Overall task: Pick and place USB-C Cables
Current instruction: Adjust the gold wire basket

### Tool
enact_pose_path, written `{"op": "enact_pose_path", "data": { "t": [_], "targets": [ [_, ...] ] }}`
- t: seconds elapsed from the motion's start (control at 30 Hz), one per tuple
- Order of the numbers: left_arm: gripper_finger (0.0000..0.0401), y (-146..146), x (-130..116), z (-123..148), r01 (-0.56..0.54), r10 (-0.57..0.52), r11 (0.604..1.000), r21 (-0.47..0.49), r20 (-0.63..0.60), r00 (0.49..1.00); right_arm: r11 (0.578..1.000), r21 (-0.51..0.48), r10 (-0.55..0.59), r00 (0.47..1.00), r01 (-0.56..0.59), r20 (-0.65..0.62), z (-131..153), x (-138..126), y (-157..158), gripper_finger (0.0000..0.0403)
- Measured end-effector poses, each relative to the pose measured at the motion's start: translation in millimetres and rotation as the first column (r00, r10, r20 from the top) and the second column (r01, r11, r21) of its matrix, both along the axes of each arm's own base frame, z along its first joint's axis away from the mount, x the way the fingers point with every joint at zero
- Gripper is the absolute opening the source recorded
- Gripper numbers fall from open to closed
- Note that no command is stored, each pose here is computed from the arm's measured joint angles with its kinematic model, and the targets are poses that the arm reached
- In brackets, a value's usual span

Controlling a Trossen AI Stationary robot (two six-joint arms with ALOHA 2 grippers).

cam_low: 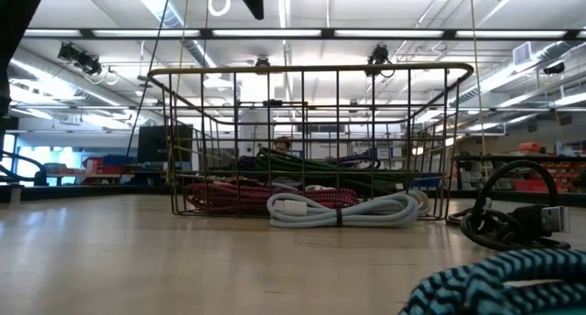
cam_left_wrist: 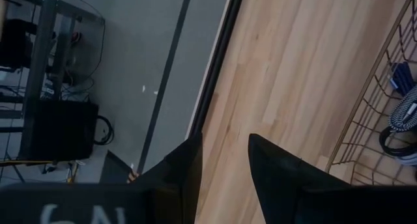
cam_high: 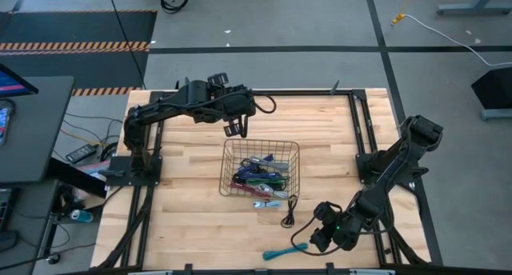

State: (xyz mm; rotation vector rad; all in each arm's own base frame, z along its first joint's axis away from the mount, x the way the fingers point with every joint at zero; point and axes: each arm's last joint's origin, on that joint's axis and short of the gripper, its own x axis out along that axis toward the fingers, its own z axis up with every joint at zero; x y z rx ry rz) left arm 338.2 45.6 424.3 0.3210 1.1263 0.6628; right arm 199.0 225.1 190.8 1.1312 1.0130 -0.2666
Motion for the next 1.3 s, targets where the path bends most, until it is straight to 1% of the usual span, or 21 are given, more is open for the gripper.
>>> {"op": "enact_pose_path", "data": {
  "t": [0.07,0.17,0.23,0.5,0.57,0.63,0.7,0.77,0.83,0.93,0.97,1.07,1.13,1.23,1.3],
  "targets": [
    [0.013,0.0,0.1,-0.1,-0.006,0.006,1.0,-0.002,0.005,1.0,1.0,0.006,-0.001,1.0,0.001,0.006,-10.0,-2.3,-3.5,0.0174],
    [0.013,0.0,0.1,-0.1,-0.018,0.018,1.0,-0.007,0.015,1.0,0.997,0.071,-0.003,0.998,-0.001,0.061,-19.9,-3.2,-4.9,0.0174],
    [0.013,0.0,0.1,-0.1,-0.021,0.021,1.0,-0.008,0.018,1.0,0.996,0.089,0.004,0.997,-0.011,0.08,-25.3,-4.8,-6.6,0.0174],
    [0.013,0.0,0.3,-0.3,-0.036,0.037,0.999,-0.016,0.032,0.999,0.994,0.053,0.095,0.995,-0.097,0.036,-36.3,-6.7,-15.4,0.0174],
    [0.013,-0.7,0.5,-0.7,-0.028,0.029,0.999,-0.04,0.035,0.999,0.994,0.032,0.102,0.994,-0.104,0.038,-38.0,-5.6,-18.4,0.0173],
    [0.013,-2.2,0.9,-1.3,-0.022,0.026,0.996,-0.084,0.047,0.999,0.996,0.015,0.088,0.995,-0.089,0.053,-37.9,-1.9,-21.8,0.0169],
    [0.013,-5.6,1.5,-1.9,-0.017,0.026,0.992,-0.128,0.064,0.998,0.998,0.007,0.067,0.996,-0.067,0.065,-37.6,2.7,-25.8,0.0158],
    [0.013,-10.9,2.2,-2.1,-0.009,0.02,0.989,-0.147,0.073,0.997,0.998,-0.008,0.066,0.995,-0.065,0.076,-37.3,6.9,-29.9,0.0133],
    [0.013,-18.7,2.9,-2.1,0.004,0.008,0.988,-0.155,0.081,0.997,0.998,-0.022,0.065,0.994,-0.063,0.085,-37.0,10.3,-33.6,0.0093],
    [0.013,-35.0,3.8,-2.1,0.028,-0.011,0.986,-0.167,0.099,0.995,0.996,-0.047,0.077,0.992,-0.073,0.096,-37.0,14.2,-37.9,0.0021],
    [0.013,-42.0,4.0,-2.2,0.033,-0.014,0.984,-0.175,0.109,0.994,0.995,-0.057,0.084,0.991,-0.079,0.1,-36.9,15.3,-39.1,0.0012],
    [0.013,-67.4,3.4,-2.3,0.072,-0.044,0.976,-0.206,0.136,0.99,0.994,-0.07,0.087,0.99,-0.079,0.112,-35.0,18.4,-43.3,0.0008],
    [0.013,-86.0,1.7,-2.4,0.095,-0.06,0.968,-0.231,0.157,0.986,0.992,-0.08,0.107,0.985,-0.096,0.139,-29.0,19.8,-44.8,0.0004],
    [0.013,-112.6,-2.5,-2.5,0.132,-0.087,0.958,-0.256,0.182,0.979,0.989,-0.087,0.136,0.969,-0.12,0.206,-11.7,23.4,-46.7,0.0004],
    [0.013,-127.5,-5.8,-2.4,0.159,-0.11,0.952,-0.263,0.191,0.975,0.985,-0.11,0.156,0.952,-0.131,0.264,1.4,26.0,-48.9,0.0003]
  ]
}}
